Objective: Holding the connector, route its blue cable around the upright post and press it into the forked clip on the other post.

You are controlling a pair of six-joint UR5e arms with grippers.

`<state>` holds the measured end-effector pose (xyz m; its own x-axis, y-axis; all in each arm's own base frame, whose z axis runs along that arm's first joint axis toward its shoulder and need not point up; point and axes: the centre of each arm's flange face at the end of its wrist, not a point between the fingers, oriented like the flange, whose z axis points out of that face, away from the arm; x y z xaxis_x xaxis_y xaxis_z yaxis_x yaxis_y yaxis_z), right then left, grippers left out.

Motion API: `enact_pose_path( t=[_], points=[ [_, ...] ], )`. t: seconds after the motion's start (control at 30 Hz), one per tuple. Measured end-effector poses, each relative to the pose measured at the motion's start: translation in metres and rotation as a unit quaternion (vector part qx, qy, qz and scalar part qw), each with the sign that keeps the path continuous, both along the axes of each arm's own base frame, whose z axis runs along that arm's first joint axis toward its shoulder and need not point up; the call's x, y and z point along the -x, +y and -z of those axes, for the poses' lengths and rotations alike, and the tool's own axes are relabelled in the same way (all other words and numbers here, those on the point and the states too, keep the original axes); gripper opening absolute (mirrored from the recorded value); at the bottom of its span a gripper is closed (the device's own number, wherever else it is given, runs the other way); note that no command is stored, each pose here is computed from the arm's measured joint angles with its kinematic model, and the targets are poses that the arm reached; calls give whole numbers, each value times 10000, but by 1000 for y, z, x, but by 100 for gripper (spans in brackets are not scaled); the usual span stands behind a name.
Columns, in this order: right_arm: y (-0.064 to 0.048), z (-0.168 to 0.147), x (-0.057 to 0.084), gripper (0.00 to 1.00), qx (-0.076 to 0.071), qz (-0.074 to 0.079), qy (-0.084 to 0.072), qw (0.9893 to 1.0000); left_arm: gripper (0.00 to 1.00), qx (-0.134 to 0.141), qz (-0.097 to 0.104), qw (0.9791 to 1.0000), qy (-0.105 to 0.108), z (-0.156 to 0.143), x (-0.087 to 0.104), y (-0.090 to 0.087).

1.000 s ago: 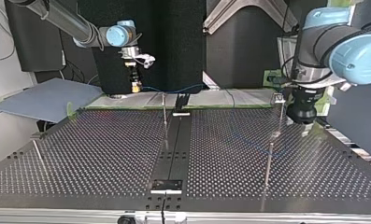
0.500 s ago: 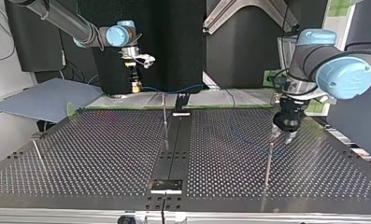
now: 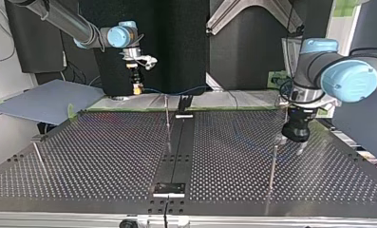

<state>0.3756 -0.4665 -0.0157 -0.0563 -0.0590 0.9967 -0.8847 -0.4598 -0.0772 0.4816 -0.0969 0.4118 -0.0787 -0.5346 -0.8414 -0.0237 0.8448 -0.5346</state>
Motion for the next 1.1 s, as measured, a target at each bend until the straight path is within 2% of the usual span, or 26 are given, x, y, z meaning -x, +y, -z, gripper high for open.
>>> enact_pose_path(
  t=[0.2, 0.33, 0.73, 1.1],
  points=[
    [0, 0, 1, 0, -4, 8, 7, 10000, 100, 216, 52, 9997, -30, 18, -17, -3],
    [-1, 0, 1, 0, -1, 9, 8, 10000, 100, 277, -5, 9996, -109, 24, -25, 0],
    [-1, 0, 1, 0, 4, 10, 14, 10000, 100, 458, -180, 9972, -568, 16, -37, 6],
    [-1, 0, 1, 0, 7, 10, 19, 10000, 100, 511, -335, 9933, -980, 13, -55, 11]
  ],
)
